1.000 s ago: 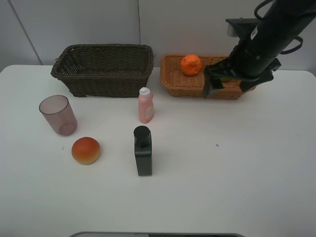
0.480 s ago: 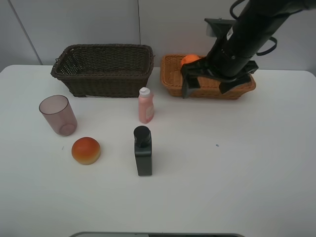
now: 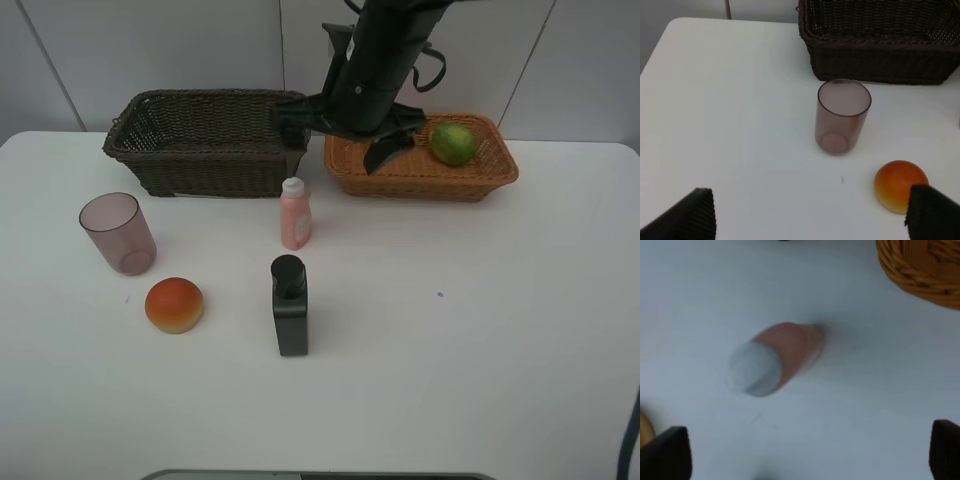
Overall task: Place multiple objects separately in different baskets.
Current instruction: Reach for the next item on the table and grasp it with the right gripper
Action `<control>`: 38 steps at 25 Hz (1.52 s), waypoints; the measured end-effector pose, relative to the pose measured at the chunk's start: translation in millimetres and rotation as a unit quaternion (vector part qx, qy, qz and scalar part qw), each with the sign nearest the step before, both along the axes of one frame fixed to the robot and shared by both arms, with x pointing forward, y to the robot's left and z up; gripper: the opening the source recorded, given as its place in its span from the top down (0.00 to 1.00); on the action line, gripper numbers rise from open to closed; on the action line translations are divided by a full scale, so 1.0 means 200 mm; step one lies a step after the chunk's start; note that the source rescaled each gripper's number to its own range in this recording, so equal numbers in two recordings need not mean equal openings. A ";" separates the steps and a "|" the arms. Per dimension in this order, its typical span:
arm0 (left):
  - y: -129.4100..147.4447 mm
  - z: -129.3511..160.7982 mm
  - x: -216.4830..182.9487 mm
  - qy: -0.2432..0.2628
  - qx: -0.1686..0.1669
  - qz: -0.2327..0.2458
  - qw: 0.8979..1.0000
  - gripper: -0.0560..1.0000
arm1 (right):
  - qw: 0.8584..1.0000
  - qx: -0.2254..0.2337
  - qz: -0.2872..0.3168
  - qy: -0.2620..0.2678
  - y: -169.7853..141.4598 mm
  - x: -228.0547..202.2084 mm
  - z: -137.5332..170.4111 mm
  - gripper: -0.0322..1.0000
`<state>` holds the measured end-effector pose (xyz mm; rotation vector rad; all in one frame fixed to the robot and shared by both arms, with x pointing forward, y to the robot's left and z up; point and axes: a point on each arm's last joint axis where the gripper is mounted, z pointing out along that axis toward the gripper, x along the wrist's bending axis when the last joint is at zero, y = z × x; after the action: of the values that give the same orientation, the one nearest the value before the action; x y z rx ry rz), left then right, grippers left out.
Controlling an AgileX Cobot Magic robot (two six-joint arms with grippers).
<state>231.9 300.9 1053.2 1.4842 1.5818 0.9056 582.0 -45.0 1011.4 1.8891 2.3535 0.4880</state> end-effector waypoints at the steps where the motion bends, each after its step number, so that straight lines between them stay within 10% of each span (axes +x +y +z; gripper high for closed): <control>1: 0.00 0.00 0.00 0.000 0.000 0.000 1.000 0.02 | 1.000 0.001 -0.011 -0.002 0.02 0.02 -0.01 0.00; 10: 0.00 0.00 0.00 0.000 0.000 0.000 1.000 0.02 | 0.991 -0.002 -0.129 -0.015 0.06 0.09 -0.07 0.00; 38: 0.00 0.00 0.00 0.000 0.000 0.000 1.000 0.02 | 0.992 -0.041 -0.114 0.025 0.29 0.12 -0.42 0.00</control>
<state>231.9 300.9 1053.2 1.4842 1.5818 0.9056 605.3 12.5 927.0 2.1192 2.1116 0.3213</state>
